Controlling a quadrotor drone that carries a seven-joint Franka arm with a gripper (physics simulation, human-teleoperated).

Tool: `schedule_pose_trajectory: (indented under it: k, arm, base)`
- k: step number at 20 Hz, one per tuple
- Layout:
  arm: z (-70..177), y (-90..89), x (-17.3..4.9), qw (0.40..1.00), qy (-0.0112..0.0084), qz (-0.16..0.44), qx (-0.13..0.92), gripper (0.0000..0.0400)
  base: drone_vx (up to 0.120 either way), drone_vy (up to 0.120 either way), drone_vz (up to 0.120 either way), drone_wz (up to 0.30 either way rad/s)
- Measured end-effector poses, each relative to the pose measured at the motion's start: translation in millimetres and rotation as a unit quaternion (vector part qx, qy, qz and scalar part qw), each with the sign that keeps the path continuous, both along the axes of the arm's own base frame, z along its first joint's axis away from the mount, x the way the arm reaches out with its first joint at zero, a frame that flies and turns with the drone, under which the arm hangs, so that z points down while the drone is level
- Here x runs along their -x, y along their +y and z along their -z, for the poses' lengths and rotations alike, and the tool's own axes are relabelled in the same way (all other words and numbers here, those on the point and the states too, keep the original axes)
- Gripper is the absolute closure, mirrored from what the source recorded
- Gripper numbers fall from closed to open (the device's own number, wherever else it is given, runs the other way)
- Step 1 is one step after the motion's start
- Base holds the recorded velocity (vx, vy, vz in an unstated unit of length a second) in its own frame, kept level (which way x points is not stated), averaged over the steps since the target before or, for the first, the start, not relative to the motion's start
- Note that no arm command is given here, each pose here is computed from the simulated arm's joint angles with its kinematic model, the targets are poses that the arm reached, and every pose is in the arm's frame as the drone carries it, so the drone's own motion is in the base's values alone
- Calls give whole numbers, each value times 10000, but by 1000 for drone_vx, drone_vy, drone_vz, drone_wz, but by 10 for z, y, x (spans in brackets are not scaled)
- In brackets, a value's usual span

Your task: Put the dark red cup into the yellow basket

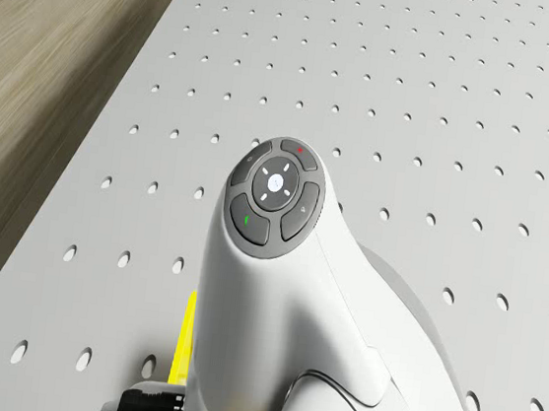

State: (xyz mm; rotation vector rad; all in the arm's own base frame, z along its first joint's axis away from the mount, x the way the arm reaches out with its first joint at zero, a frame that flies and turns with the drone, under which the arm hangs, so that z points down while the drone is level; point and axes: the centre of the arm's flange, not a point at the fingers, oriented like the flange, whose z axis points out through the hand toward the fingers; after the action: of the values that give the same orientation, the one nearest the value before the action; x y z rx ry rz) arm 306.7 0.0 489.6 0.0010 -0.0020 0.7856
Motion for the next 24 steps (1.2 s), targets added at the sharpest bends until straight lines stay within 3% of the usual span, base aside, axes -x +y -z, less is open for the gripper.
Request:
schedule_pose_trajectory:
  k: [13,16,18,21,24]
  arm:
    - [-504,1,0,10000,-1,-2,0,300]
    - [-564,1,0,10000,-1,-2,1,154]
    - [-563,1,0,10000,-1,-2,1,94]
    - [-493,1,0,10000,-1,-2,1,44]
    - [-385,1,0,10000,-1,-2,1,21]
  base:
    - [0,0,0,0]
    - [0,0,0,0]
    - [0,0,0,0]
    - [0,0,0,0]
    - [0,0,0,0]
